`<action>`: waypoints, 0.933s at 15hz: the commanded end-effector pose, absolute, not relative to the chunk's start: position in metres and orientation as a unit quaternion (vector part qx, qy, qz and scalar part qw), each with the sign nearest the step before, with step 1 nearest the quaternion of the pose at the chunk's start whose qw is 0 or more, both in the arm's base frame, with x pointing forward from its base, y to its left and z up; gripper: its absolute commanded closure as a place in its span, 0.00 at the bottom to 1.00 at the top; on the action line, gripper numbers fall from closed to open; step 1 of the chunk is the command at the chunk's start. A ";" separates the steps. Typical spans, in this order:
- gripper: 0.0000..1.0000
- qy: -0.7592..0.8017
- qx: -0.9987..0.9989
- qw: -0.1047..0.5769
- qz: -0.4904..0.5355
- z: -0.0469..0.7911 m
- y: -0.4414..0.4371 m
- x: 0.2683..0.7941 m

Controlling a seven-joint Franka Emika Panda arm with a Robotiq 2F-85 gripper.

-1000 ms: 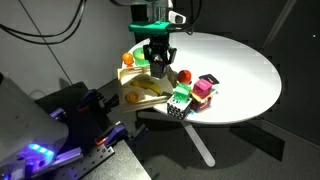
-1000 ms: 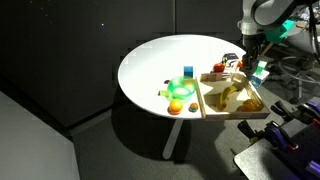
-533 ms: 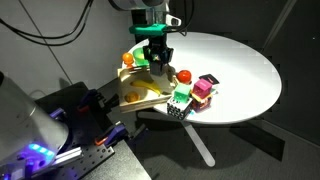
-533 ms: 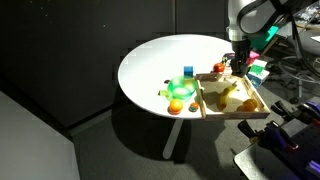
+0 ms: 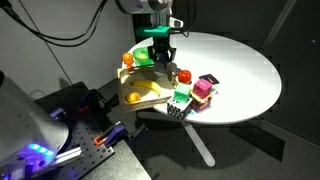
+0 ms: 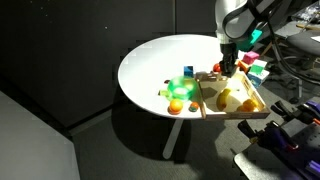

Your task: Put the grey block in the box

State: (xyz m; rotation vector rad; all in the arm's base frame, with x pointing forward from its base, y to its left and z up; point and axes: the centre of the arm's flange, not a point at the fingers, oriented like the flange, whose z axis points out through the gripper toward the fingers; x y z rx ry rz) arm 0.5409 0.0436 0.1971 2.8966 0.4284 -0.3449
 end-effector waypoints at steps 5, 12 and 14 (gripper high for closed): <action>0.76 0.147 0.978 0.099 -0.111 0.168 0.051 0.564; 0.00 0.144 0.979 0.098 -0.108 0.174 0.041 0.554; 0.00 0.141 0.980 0.095 -0.106 0.183 0.033 0.550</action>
